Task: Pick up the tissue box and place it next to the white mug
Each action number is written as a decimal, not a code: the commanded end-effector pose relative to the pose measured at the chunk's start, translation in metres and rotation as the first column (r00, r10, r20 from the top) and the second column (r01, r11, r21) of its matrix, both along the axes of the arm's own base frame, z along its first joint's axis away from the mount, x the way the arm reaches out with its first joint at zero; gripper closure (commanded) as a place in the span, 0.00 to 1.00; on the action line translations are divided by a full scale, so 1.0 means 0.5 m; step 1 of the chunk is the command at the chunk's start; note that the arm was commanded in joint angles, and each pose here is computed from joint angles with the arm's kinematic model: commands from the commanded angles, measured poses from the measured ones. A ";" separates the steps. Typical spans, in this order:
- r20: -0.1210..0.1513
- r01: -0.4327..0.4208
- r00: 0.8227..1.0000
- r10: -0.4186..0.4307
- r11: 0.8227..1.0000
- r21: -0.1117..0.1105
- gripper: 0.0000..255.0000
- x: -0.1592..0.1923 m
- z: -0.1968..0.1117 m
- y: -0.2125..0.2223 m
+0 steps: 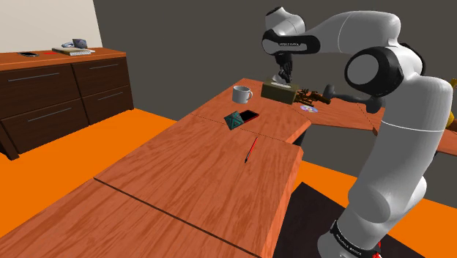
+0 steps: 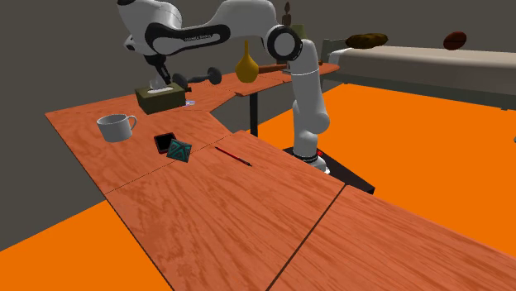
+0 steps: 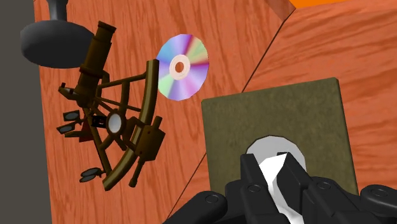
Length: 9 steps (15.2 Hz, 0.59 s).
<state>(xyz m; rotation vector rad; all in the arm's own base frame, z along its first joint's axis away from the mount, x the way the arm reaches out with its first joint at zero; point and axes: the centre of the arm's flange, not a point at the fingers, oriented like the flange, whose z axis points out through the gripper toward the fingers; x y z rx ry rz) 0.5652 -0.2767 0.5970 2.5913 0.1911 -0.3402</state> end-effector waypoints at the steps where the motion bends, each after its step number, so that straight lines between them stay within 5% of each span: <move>1: 0.000 0.000 1.000 0.000 1.000 0.000 1.00 -0.001 -0.021 -0.001; 9: 0.000 0.000 1.000 0.000 1.000 0.000 1.00 -0.001 -0.110 -0.001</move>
